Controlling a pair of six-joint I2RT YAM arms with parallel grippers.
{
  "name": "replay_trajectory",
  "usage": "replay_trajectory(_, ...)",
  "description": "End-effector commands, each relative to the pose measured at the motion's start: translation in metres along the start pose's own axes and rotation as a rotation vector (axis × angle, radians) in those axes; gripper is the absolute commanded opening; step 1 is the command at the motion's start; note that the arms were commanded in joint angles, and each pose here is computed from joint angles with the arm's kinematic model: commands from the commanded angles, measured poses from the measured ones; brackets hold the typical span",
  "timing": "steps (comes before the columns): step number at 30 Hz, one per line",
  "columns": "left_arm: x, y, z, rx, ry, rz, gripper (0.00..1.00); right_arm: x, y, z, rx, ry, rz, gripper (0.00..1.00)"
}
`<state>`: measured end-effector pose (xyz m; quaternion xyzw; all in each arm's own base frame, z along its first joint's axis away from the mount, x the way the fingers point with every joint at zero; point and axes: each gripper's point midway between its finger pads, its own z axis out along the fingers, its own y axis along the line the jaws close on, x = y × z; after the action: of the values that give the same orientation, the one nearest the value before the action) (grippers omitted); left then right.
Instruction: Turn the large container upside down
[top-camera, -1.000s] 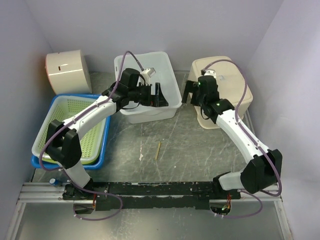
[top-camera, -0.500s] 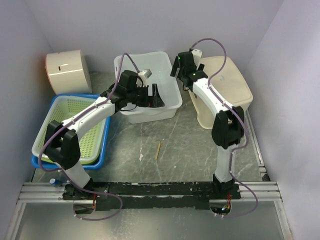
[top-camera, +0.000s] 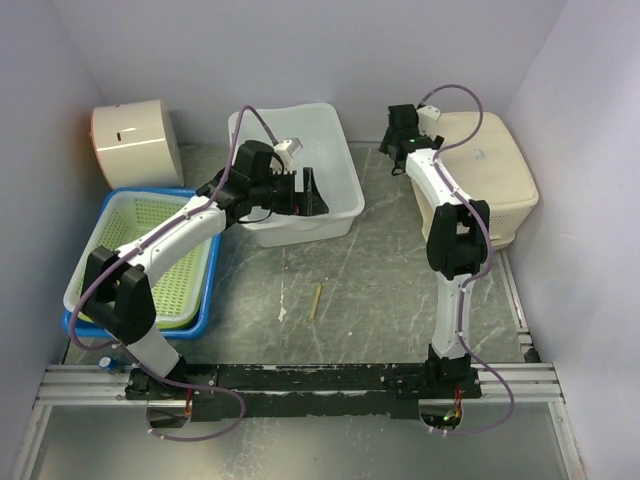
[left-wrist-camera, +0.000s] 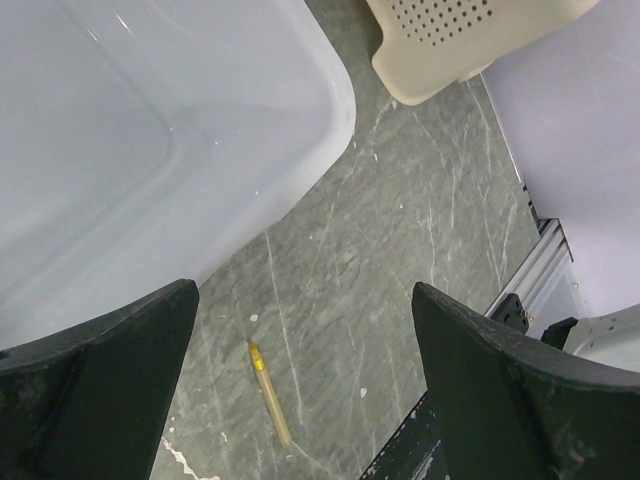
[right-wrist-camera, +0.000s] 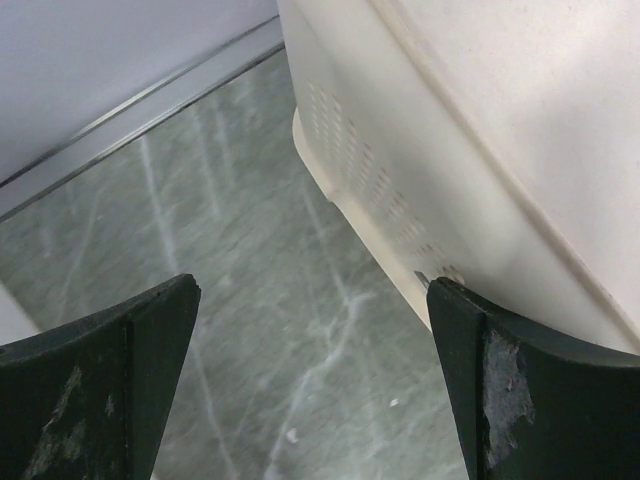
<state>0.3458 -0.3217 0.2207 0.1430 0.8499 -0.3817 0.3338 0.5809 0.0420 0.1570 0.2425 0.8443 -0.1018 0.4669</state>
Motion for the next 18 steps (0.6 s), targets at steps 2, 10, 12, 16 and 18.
replay_trajectory(2, 0.005, -0.024, 0.006, 0.065, 0.016, 0.046, 0.99, -0.022, -0.018, 0.002, 0.007, -0.023, -0.005, 1.0)
replay_trajectory(10, 0.02, -0.038, 0.029, 0.088, 0.074, 0.142, 1.0, -0.045, 0.024, -0.079, -0.34, -0.024, -0.001, 1.0)
replay_trajectory(12, 0.03, -0.036, 0.037, 0.088, 0.112, 0.155, 1.0, -0.046, 0.029, -0.103, -0.422, -0.033, -0.002, 1.0)
replay_trajectory(16, 0.067, -0.026, 0.05, 0.082, 0.221, 0.198, 1.0, -0.039, 0.022, -0.135, -0.51, -0.033, 0.008, 1.0)
replay_trajectory(18, 0.087, -0.017, 0.049, 0.064, 0.283, 0.188, 1.0, -0.032, 0.014, -0.146, -0.526, -0.025, 0.008, 1.0)
